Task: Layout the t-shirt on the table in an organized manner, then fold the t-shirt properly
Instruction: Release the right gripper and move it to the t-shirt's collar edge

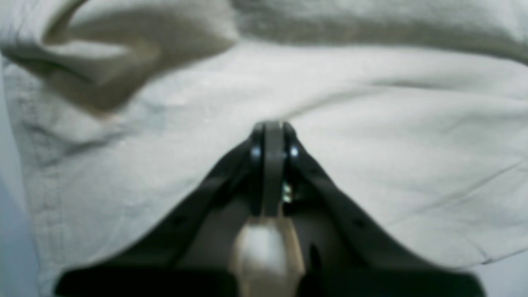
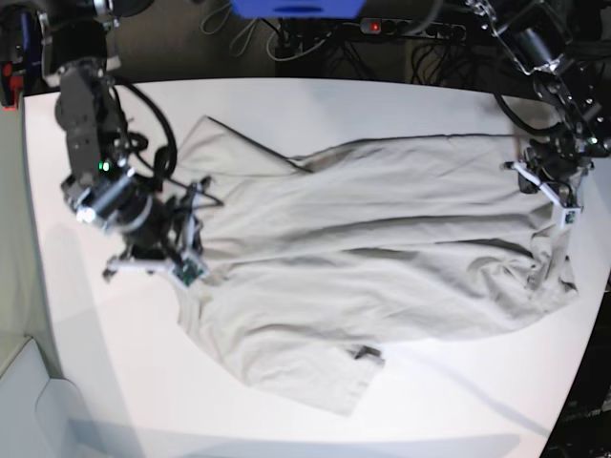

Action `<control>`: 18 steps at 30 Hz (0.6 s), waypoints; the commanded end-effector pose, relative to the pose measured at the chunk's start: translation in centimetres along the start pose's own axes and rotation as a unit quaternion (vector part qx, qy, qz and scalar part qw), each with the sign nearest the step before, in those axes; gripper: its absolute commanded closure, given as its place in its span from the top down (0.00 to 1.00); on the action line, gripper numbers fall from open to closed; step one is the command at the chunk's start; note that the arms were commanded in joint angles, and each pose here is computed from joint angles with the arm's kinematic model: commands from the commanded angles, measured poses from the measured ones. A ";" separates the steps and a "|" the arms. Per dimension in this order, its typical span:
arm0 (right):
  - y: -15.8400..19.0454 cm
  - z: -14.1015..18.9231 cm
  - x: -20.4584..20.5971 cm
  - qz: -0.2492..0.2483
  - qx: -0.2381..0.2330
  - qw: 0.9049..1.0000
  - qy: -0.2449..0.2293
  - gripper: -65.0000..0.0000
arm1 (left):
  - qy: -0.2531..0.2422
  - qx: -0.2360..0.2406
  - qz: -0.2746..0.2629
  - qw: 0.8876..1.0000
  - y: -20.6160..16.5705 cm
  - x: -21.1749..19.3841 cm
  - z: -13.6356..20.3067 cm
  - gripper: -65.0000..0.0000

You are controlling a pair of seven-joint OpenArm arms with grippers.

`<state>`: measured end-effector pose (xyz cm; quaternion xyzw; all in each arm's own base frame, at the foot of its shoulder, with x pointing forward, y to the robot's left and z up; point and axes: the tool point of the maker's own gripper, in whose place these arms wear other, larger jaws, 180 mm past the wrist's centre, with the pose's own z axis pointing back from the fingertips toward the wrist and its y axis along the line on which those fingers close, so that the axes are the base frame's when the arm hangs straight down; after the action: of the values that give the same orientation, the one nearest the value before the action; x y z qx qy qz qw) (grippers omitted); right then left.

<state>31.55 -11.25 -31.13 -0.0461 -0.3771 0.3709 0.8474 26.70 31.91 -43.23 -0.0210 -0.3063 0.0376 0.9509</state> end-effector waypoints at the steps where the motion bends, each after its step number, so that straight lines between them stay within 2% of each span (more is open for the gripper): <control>1: 0.0 0.6 -0.3 0.001 -0.008 1.000 -0.002 0.25 | 0.022 0.015 -0.009 1.000 0.9 -0.7 0.3 0.00; 5: 6.0 0.8 -4.2 -0.031 0.056 0.997 0.033 0.42 | 0.023 0.014 -0.009 1.000 0.9 -0.8 0.3 0.00; 9: 10.5 1.8 -5.6 -0.065 0.101 0.993 0.006 0.57 | 0.023 0.014 -0.009 1.000 0.9 -0.8 0.3 0.00; 13: 12.8 2.5 -7.0 -0.093 0.118 0.989 0.000 0.59 | 0.023 0.014 -0.009 1.000 0.8 -0.9 0.3 0.00; 18: 12.7 1.4 -8.8 -0.139 0.097 0.986 0.009 0.59 | 0.024 0.013 -0.008 1.000 0.8 -0.9 0.3 0.00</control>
<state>18.52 -8.33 -40.96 0.0836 -0.3154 0.2873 0.9005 26.58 31.97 -43.22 -0.0218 -0.3089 0.0388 0.9501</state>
